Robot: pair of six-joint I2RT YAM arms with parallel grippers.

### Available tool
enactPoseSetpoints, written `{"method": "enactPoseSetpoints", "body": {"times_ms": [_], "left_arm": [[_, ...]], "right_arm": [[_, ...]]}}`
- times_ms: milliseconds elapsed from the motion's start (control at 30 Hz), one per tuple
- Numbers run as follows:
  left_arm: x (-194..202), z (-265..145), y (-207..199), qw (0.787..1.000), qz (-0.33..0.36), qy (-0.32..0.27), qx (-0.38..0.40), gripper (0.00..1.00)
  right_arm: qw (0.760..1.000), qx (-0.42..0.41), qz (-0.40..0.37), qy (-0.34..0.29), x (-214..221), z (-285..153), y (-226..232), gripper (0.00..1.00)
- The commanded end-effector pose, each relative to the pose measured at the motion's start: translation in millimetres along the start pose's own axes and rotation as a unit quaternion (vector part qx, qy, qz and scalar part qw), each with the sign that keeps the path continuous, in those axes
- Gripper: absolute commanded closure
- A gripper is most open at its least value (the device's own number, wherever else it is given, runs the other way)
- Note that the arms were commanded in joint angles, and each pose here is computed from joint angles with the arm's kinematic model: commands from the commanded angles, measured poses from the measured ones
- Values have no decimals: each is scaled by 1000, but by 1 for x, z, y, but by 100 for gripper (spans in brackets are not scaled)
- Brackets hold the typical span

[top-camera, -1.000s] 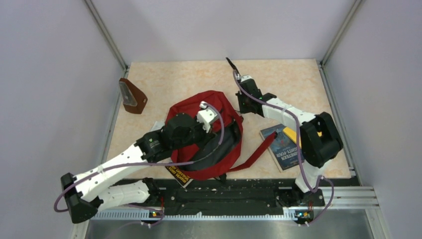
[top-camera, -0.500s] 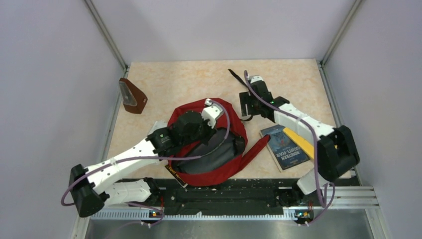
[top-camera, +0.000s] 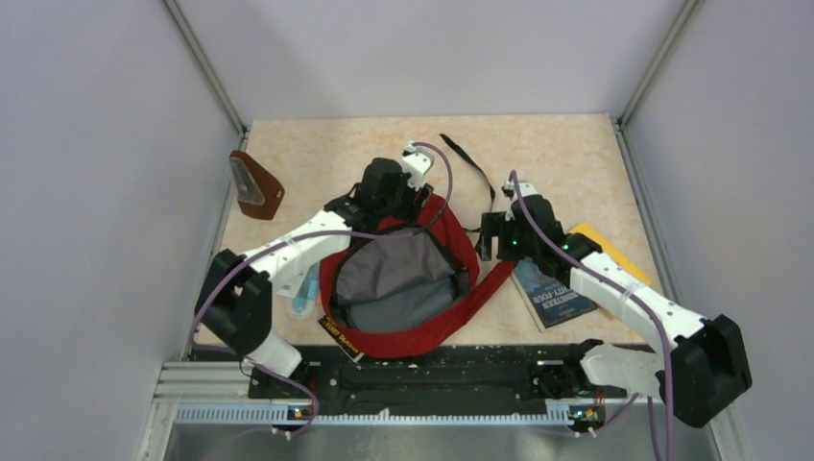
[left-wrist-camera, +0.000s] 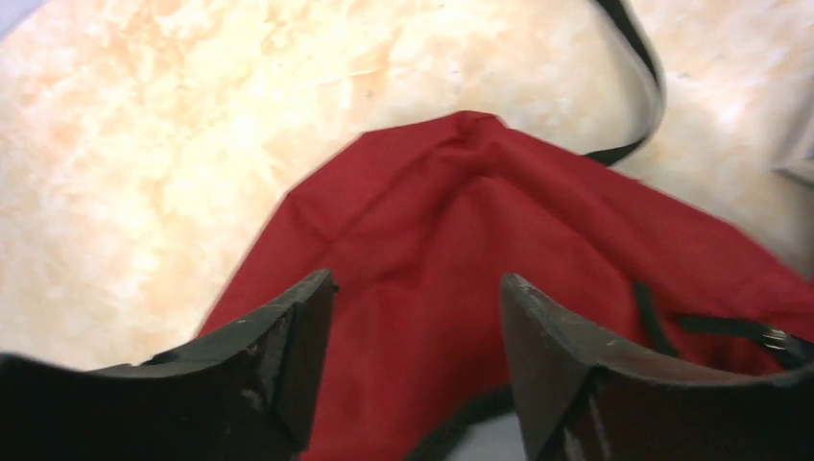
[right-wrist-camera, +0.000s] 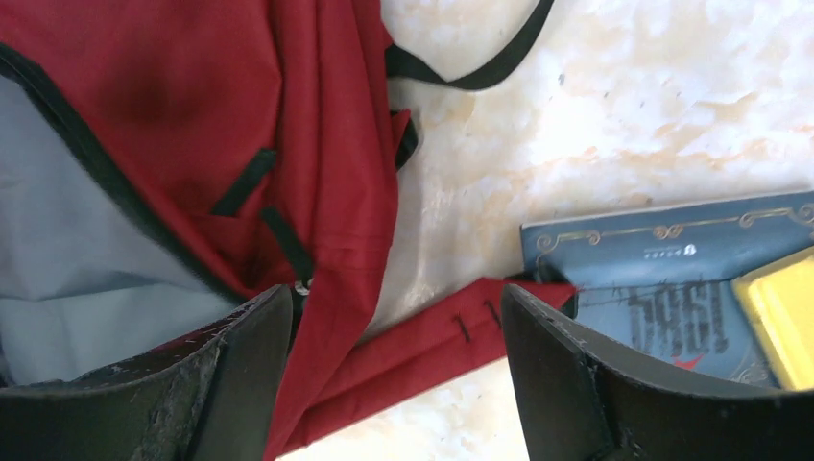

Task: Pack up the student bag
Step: Unzip the student bag at the center of the board, then adjust the student bag at the center of the board.

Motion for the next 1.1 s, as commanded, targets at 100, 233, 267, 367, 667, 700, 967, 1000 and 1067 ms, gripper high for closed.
{"method": "enactPoseSetpoints", "body": {"times_ms": [100,233,267,367,667,700,967,1000,1067], "left_arm": [[-33,-5,21,999,-6,-16,-37,18],[-34,-38,10,999,-25,-38,-6,12],[-32,-46,1,998,-22,-49,25,11],[-16,-64,-11,997,-41,-49,53,5],[50,-98,19,984,-164,17,-72,2],[52,-101,17,983,-175,19,-57,2],[86,-116,27,966,-241,57,-74,2],[89,-116,28,965,-244,61,-74,2],[99,-113,30,961,-254,76,-77,2]], "right_arm": [[998,-51,35,-25,5,-13,16,22],[997,-61,36,-22,11,-16,23,22],[997,-64,36,-22,12,-17,25,22],[996,-80,38,-21,15,-21,37,21],[994,-94,52,1,37,-23,65,21],[994,-94,54,7,41,-22,67,22],[994,-86,45,46,69,-18,81,25],[994,-86,45,49,71,-17,82,25],[994,-84,43,54,75,-15,84,25]]}}
Point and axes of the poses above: each gripper's point midway between its finger pads, its own z axis out along the fingers, its own y axis along the line the jaws close on, x = y × z, the point moved 3 cm from there along -z, back along the fingers, and after that the axes turned 3 degrees about -z, right-handed, at the moved point
